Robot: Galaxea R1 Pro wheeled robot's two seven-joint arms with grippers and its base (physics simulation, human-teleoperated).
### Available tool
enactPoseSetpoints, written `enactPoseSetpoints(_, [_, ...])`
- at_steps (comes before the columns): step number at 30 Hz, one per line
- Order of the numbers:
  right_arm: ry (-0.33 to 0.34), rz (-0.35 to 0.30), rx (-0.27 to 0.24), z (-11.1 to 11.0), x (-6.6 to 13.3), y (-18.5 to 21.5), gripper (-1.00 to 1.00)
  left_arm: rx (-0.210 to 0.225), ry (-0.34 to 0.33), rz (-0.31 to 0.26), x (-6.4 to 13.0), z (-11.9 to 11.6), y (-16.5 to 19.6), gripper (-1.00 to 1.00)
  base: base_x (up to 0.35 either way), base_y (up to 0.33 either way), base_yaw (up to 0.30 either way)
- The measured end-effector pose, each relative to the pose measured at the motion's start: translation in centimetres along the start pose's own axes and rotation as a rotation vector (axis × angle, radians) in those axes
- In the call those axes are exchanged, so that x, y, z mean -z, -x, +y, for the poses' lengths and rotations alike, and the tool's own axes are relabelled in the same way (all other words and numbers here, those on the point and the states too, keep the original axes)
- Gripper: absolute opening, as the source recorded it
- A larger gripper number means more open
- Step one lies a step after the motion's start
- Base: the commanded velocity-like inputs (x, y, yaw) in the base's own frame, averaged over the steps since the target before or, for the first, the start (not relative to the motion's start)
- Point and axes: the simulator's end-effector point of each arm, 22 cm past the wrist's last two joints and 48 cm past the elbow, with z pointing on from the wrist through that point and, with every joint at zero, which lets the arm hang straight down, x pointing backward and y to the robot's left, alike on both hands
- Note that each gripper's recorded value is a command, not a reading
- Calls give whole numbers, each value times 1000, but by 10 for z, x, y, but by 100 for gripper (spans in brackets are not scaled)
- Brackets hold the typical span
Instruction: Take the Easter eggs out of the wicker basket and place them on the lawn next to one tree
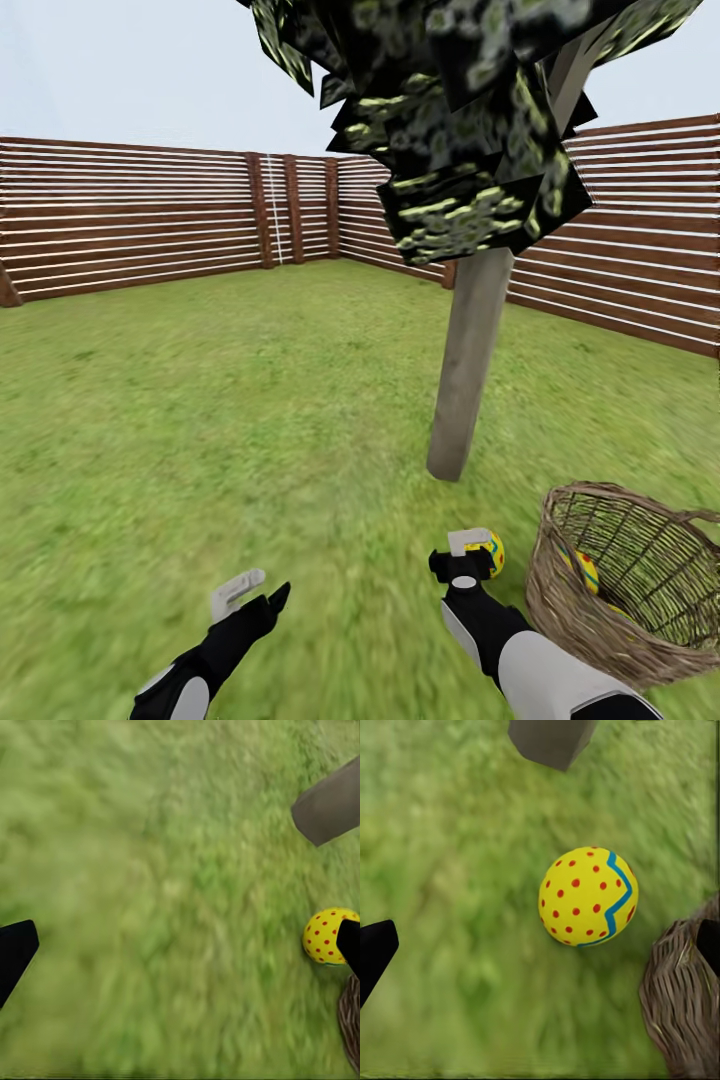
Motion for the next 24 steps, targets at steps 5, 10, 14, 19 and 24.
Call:
enactPoseSetpoints(5, [-3, -19, -4, -3, 5, 11, 100, -3, -1, -23, 4, -3, 8, 100, -319, 0, 0])
enactPoseSetpoints(10, [-6, -38, -8, -5, 11, 22, 100, -6, -10, -42, 9, -8, 16, 100, -332, 0, 0])
enactPoseSetpoints(14, [-7, -53, -12, -7, 15, 30, 100, -9, -18, -56, 12, -12, 22, 100, -334, 0, 0])
enactPoseSetpoints(19, [-10, -72, -17, -10, 21, 41, 100, -13, -28, -74, 17, -18, 29, 100, -333, 0, 0])
enactPoseSetpoints(24, [-8, -90, -22, -9, 28, 52, 100, -17, -37, -89, 22, -23, 35, 100, -192, 0, 0])
